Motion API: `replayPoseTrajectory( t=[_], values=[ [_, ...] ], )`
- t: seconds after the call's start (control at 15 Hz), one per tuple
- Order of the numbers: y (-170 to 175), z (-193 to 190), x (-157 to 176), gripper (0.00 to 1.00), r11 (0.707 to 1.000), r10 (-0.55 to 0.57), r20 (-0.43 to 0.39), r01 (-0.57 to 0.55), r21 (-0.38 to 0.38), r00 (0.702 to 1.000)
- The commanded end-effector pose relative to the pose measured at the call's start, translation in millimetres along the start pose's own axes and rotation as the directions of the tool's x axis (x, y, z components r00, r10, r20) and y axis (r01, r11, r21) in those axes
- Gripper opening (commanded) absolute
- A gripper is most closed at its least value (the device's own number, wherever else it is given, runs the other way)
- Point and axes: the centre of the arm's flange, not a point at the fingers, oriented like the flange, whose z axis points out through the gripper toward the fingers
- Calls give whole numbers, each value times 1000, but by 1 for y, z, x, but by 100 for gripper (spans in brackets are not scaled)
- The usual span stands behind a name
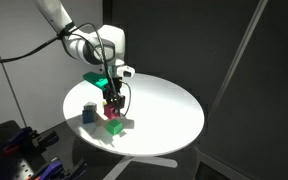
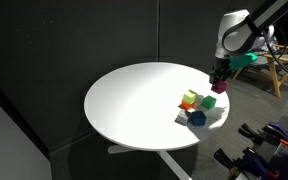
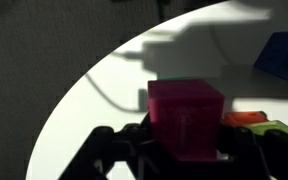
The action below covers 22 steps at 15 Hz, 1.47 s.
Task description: Put the pink block onto the green block
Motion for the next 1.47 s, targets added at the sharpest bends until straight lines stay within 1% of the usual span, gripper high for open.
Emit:
replayPoseTrajectory(
  t=[0.0,0.53,0.6,1.07,1.4],
  values=[
    [0,0,0,50,1000,0,0,0,0,1000],
    [0,0,0,50,1000,0,0,0,0,1000],
    [0,0,0,25,1000,0,0,0,0,1000],
    [-2,6,3,25,1000,-3,11,3,2,1000],
    [-2,8,8,25,1000,-3,-9,3,3,1000]
  ],
)
